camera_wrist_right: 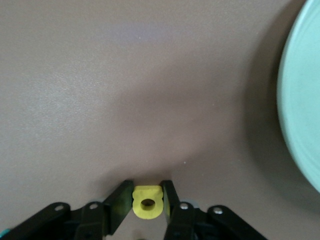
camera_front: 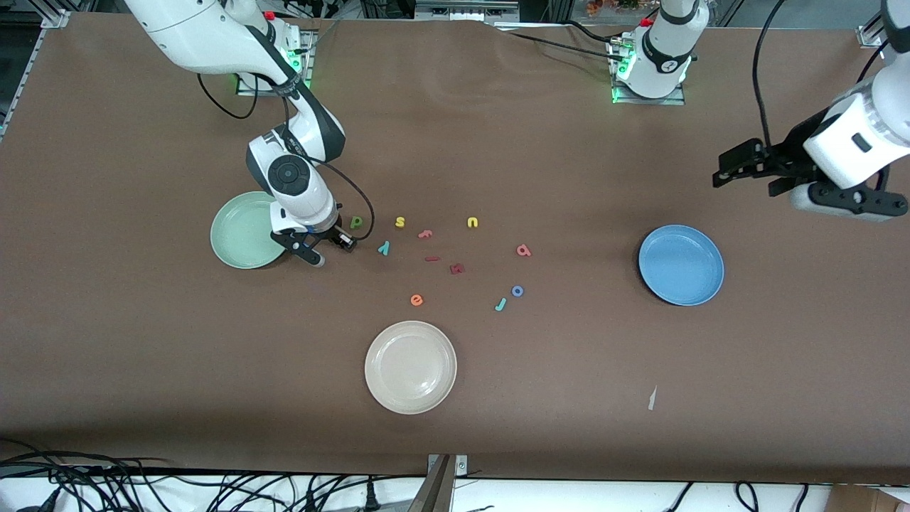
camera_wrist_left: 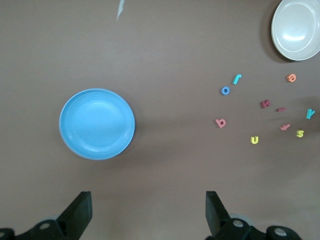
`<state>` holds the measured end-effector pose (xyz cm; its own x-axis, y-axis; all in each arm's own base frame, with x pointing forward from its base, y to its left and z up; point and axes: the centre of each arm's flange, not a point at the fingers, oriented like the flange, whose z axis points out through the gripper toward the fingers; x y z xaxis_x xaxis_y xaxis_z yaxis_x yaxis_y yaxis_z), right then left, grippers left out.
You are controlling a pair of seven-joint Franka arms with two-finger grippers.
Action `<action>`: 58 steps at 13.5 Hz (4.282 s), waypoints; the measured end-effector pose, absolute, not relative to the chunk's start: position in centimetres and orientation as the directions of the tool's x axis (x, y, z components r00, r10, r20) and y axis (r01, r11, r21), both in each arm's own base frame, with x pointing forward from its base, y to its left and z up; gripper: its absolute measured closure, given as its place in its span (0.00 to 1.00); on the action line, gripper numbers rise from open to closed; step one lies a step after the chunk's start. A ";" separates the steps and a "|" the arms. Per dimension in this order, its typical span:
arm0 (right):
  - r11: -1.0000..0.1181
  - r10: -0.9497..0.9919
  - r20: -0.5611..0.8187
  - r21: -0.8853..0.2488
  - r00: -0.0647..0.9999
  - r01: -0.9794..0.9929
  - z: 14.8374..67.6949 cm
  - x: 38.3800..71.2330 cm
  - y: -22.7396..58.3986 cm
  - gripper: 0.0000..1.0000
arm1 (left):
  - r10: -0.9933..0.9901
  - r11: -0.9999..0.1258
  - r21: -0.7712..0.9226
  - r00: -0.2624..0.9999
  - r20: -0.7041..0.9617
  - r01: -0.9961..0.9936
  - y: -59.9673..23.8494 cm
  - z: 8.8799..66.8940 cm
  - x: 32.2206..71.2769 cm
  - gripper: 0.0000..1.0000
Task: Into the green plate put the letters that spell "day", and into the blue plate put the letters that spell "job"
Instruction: 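Grasp the yellow letter with the right gripper while the left gripper moves out, then drop the yellow letter on the green plate while the left gripper reaches letters, then grasp the green letter with the right gripper while the left grasps pink letter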
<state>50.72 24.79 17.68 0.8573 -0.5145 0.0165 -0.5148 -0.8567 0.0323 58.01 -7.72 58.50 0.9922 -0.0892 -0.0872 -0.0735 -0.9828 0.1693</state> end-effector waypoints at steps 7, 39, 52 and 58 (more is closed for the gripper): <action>-0.918 -0.369 0.043 0.138 0.929 -0.371 24.1 53.8 19.5 0.72 | -0.206 -0.968 0.168 0.971 -0.119 -0.185 -17.5 47.9 61.2 0.00; -0.830 -0.556 0.001 0.058 0.831 -0.555 17.4 45.2 28.9 0.37 | -0.402 -0.912 0.091 0.915 -0.012 -0.400 -33.2 18.7 54.7 0.05; -0.884 -0.427 0.005 0.207 0.904 -0.419 24.8 51.5 26.6 0.72 | -0.432 -0.900 0.085 0.901 -0.043 -0.428 -34.4 17.4 52.6 0.12; -0.954 -0.227 -0.129 0.229 0.965 -0.193 26.1 54.1 10.6 0.72 | -0.440 -0.896 0.085 0.897 -0.029 -0.437 -35.0 16.9 52.3 0.29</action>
<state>54.11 10.63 26.12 0.9654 -0.2266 -0.1289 -0.1934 -0.9540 0.2289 52.27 -34.96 16.88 0.8974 -0.4403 -0.0291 -0.4367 -0.8956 0.0852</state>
